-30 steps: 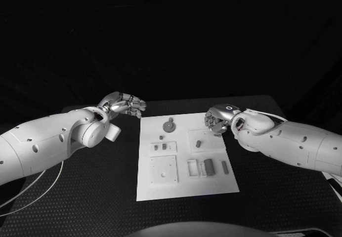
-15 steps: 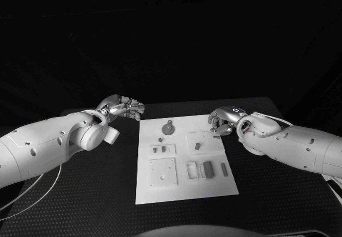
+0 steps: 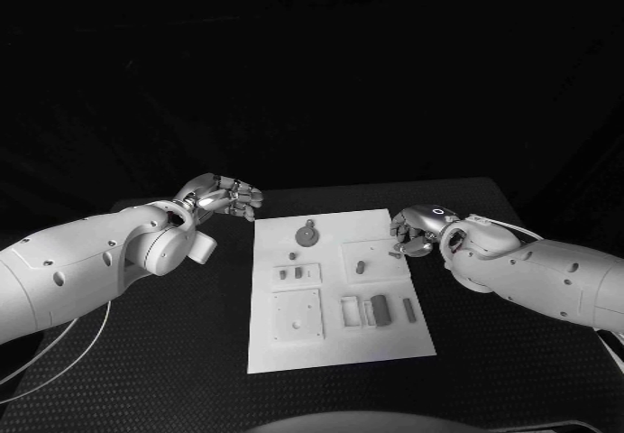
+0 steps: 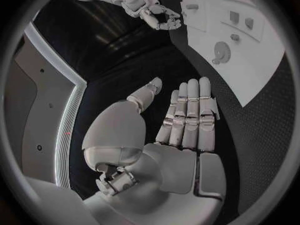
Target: Assemble the parts on the task board
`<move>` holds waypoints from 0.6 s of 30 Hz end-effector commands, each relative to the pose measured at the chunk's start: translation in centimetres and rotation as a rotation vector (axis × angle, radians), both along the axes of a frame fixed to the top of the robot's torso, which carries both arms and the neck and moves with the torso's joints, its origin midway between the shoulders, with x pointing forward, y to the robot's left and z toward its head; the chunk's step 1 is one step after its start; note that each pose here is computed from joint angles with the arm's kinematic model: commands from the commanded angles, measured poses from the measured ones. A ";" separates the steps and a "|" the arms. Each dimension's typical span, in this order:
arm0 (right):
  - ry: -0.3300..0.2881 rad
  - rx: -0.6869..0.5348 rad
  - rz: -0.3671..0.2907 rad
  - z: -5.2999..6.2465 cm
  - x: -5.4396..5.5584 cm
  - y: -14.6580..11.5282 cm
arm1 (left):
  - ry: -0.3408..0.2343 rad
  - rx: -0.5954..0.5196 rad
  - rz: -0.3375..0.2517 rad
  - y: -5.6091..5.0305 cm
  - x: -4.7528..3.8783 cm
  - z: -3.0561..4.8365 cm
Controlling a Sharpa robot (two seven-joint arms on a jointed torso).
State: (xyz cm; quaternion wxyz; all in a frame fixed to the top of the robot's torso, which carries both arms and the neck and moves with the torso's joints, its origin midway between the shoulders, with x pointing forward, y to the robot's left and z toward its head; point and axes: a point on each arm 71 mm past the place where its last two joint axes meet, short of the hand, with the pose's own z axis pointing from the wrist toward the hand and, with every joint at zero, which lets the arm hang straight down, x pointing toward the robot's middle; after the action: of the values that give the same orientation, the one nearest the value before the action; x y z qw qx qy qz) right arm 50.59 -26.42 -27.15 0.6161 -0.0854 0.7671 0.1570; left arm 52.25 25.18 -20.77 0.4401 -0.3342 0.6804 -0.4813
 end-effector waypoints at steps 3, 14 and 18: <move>0.036 -0.017 0.022 -0.5 -0.6 0.4 | -0.003 -0.005 -0.016 -0.2 0.00 0.15; 0.050 -0.037 0.001 -1.1 -1.0 -0.1 | -0.003 -0.005 -0.014 -0.1 -0.01 0.15; 0.056 -0.043 0.003 -1.2 -1.2 0.0 | -0.003 -0.005 -0.016 -0.1 -0.01 0.15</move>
State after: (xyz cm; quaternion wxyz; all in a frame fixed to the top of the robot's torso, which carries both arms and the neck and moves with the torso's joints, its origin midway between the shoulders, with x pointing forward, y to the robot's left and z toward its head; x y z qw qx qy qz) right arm 49.52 -26.41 -28.21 0.5984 -0.0873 0.7817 0.1528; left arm 52.25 25.30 -20.77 0.4401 -0.3346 0.6807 -0.4806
